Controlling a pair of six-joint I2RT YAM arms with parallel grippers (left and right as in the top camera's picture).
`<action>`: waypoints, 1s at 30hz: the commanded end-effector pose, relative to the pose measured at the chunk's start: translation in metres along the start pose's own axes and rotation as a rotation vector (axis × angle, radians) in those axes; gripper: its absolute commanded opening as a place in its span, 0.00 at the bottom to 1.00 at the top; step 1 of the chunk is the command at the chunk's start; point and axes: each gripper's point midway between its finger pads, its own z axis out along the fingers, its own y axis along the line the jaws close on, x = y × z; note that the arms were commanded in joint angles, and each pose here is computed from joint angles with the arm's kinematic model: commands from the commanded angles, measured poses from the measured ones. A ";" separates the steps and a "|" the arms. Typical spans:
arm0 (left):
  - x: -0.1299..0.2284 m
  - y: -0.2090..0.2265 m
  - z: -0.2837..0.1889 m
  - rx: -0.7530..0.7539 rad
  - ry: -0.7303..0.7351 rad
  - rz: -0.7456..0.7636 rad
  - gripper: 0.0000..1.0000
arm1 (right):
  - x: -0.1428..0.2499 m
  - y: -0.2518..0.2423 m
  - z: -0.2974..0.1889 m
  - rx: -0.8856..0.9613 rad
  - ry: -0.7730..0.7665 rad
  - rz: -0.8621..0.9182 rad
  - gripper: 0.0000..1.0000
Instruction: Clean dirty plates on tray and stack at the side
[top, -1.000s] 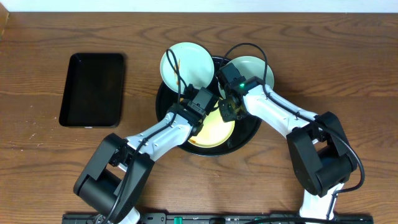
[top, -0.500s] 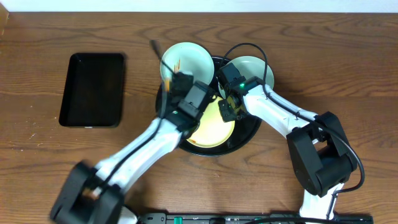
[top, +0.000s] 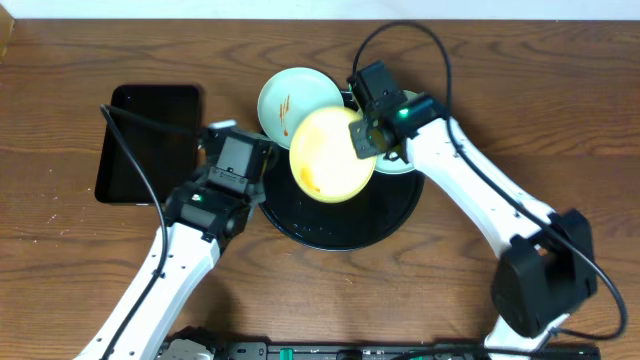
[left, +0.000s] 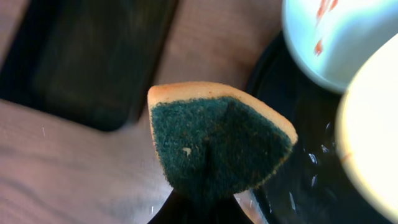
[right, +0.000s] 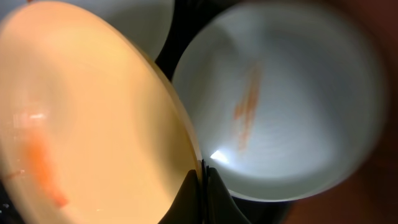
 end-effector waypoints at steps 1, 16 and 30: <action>0.014 -0.003 0.002 0.072 0.097 -0.082 0.08 | -0.030 -0.017 -0.044 0.181 -0.155 -0.071 0.01; 0.015 0.004 0.007 0.060 0.117 -0.106 0.08 | -0.058 -0.043 -0.114 0.643 -0.390 -0.125 0.01; 0.023 -0.008 0.012 0.111 0.169 -0.103 0.08 | -0.033 -0.003 -0.077 0.327 -0.265 -0.092 0.01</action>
